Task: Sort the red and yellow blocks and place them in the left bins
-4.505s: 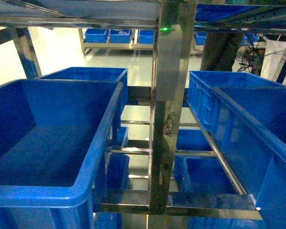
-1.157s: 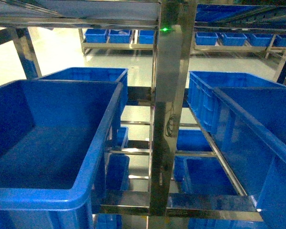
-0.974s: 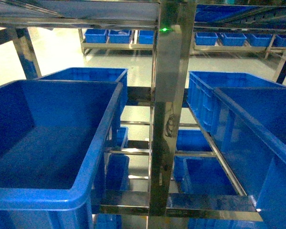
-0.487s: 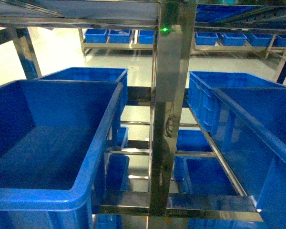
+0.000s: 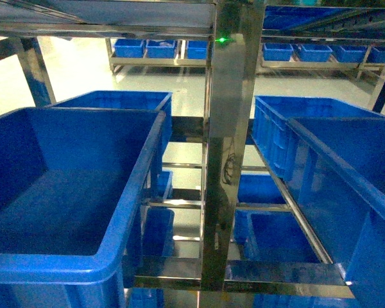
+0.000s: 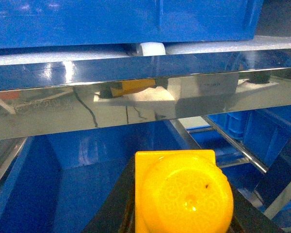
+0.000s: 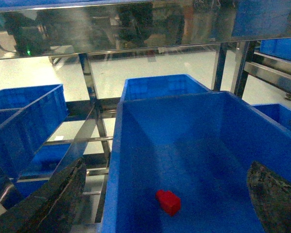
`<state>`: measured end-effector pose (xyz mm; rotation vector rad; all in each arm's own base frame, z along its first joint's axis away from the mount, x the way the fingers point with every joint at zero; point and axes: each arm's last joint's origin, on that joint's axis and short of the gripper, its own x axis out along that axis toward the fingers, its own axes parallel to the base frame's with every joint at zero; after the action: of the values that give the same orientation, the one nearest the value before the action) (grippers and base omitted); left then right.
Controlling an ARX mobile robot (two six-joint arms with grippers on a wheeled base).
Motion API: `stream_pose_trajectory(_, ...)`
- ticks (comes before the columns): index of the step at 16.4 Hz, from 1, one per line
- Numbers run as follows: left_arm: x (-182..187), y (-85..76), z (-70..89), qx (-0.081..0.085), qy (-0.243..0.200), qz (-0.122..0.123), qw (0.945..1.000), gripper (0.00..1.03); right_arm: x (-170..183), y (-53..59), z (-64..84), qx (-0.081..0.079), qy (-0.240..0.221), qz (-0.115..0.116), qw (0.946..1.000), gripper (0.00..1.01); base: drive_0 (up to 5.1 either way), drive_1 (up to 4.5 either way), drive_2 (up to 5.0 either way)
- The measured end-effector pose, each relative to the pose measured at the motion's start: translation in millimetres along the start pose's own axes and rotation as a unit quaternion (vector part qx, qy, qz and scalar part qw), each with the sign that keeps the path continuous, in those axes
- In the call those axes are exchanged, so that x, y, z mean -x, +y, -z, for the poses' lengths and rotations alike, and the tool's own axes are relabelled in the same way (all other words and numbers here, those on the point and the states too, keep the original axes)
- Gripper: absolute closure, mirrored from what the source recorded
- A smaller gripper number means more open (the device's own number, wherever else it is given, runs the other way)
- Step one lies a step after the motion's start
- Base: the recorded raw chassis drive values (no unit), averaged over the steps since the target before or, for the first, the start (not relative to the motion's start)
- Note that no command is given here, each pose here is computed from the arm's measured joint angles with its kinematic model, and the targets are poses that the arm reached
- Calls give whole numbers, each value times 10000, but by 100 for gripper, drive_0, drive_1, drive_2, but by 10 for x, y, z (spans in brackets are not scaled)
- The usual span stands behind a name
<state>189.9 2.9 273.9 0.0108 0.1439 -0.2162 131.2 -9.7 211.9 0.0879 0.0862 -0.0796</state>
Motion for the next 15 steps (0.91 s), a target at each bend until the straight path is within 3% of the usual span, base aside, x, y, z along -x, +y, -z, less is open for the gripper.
stream_pose_trajectory(1, 2, 7, 12, 24, 58, -2, 10000, 76, 0, 0, 0, 0, 0, 0, 10000, 3, 0, 0, 0)
stream_pose_trajectory(4, 59, 137, 200, 359, 942, -6, 9949, 76, 0, 0, 0, 0, 0, 0, 10000, 3, 0, 0, 0)
stream_pose_trajectory(7, 54, 168, 403, 411, 1424, -2, 9889, 76, 0, 0, 0, 0, 0, 0, 10000, 3, 0, 0, 0)
stream_pose_trajectory(9, -26, 177, 509, 372, 1614, -10, 9862, 76, 0, 0, 0, 0, 0, 0, 10000, 3, 0, 0, 0)
stream_pose_trajectory(12, -191, 175, 593, 172, 1628, -166, 9864, 76, 0, 0, 0, 0, 2, 0, 10000, 3, 0, 0, 0)
stream_pose_trajectory(15, -339, 174, 741, 108, 1875, -321, 9817, 76, 0, 0, 0, 0, 0, 0, 10000, 3, 0, 0, 0)
